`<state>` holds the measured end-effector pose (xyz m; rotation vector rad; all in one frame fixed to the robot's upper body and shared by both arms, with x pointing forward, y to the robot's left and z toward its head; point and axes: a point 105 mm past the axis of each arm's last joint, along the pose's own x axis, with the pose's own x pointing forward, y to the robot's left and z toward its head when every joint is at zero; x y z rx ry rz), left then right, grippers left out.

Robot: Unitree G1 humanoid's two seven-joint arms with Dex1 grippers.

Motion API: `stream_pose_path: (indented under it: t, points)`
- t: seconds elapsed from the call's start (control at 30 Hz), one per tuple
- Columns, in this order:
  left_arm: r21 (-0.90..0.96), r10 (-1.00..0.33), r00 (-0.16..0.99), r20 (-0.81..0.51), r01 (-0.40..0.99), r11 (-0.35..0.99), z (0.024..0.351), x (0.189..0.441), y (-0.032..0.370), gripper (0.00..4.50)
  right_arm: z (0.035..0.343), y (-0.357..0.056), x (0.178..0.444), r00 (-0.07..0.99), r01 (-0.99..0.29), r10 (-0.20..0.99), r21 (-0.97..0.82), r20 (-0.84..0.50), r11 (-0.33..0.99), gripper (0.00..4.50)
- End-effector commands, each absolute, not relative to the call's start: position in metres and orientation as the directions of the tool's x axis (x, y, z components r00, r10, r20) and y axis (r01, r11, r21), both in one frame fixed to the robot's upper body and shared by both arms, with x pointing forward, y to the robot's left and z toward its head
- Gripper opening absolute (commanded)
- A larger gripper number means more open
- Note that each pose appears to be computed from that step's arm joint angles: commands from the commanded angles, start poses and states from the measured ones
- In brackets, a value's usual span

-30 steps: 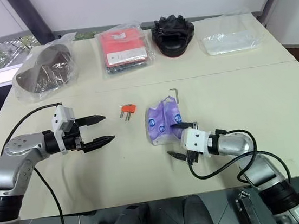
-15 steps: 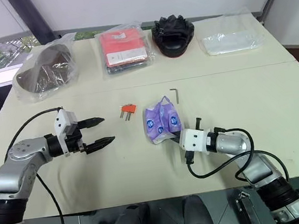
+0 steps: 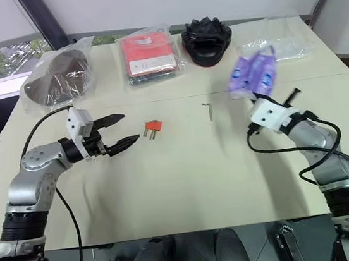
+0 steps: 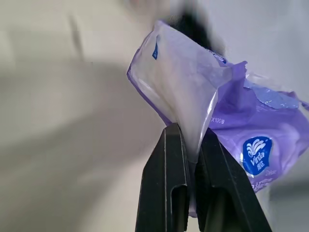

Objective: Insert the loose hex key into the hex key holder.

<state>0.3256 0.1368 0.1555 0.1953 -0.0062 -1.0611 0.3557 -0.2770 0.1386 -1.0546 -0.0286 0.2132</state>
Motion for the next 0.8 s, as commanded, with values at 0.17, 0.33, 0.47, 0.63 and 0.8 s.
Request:
stream_pose_path:
  t: [0.17,0.33,0.47,0.63,0.8]
  points:
    - [0.198,-0.900,0.425,-0.096,0.894,0.401,0.155,0.330,0.118,4.50,0.141,-0.297,0.373,0.989,-0.124,0.124,-0.895,-0.077,0.429,1.03]
    - [0.194,-0.893,0.437,-0.104,0.890,0.413,0.151,0.331,0.124,4.50,0.138,-0.293,0.373,0.986,-0.144,0.136,-0.885,-0.092,0.443,3.48]
    - [0.198,-0.874,0.472,-0.115,0.873,0.445,0.149,0.333,0.136,4.50,0.142,-0.297,0.364,0.992,-0.119,0.099,-0.891,-0.084,0.439,4.47]
    - [0.187,-0.831,0.545,-0.111,0.833,0.521,0.157,0.339,0.162,4.50,0.191,-0.264,0.350,0.968,-0.042,0.222,-0.797,0.116,0.603,4.47]
    - [0.157,-0.803,0.580,-0.136,0.813,0.560,0.158,0.337,0.191,4.50,0.207,-0.181,0.351,0.819,-0.368,0.539,-0.544,0.194,0.754,4.47]
